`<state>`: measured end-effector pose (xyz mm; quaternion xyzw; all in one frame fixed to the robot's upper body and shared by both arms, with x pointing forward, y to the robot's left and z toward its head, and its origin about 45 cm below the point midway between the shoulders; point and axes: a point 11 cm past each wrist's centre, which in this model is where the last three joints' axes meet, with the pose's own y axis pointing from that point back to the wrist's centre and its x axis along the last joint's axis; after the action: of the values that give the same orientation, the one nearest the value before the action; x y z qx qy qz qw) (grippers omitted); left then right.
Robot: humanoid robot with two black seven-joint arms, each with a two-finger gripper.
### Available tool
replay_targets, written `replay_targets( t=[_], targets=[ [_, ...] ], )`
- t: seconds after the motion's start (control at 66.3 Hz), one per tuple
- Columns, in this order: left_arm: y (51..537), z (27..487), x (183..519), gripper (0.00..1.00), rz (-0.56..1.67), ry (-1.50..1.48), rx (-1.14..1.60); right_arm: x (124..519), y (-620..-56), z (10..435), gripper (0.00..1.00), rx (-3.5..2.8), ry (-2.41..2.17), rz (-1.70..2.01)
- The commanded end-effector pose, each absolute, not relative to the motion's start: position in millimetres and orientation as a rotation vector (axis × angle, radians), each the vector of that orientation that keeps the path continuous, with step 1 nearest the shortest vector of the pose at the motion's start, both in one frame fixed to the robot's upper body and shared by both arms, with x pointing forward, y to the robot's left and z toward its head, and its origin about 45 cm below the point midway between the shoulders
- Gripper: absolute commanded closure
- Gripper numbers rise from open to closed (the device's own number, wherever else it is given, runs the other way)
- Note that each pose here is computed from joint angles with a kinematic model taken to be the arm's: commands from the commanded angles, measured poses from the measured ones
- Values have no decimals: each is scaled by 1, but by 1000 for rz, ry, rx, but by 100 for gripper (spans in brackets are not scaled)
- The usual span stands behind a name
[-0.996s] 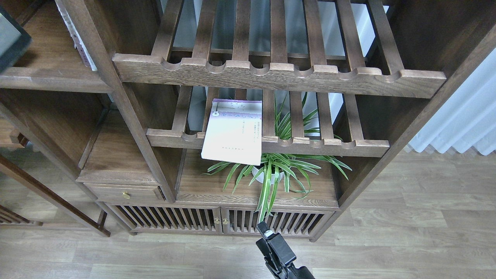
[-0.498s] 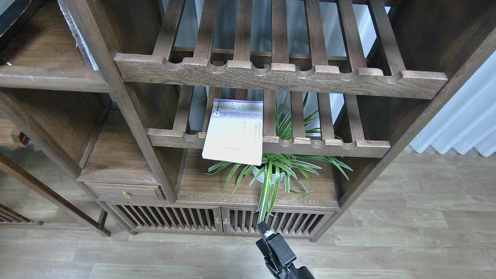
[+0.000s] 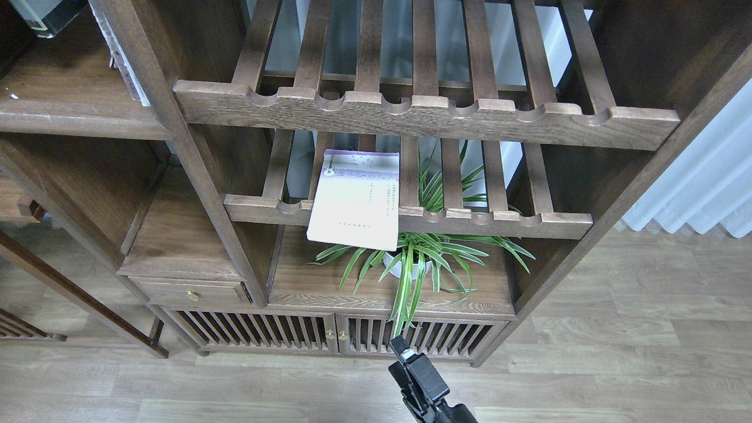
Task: Organize books on shelf
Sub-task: 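Withdraw the left gripper from the side compartment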
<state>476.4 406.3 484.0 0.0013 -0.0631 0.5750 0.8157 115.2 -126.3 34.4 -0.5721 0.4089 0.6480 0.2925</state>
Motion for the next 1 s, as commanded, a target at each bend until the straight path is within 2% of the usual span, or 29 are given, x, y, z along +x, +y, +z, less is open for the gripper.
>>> replay_targets(
  t=[0.0, 0.121, 0.257, 0.407, 0.981],
  targets=[
    [403, 488, 477, 91, 1219, -140, 5, 116, -127, 35, 1, -1523, 1091, 1723],
    [407, 504, 471, 91, 1222, -169, -3, 116, -127, 35, 1, -1522, 1092, 1722],
    [447, 526, 451, 91, 1305, -221, 41, 116, -127, 35, 1, -1522, 1092, 1722],
    [452, 522, 450, 91, 1315, -215, 56, 118, -127, 35, 1, -1526, 1091, 1719],
    [366, 473, 487, 91, 1145, -90, 19, 119, -127, 36, 1, -1527, 1088, 1715]
  ],
)
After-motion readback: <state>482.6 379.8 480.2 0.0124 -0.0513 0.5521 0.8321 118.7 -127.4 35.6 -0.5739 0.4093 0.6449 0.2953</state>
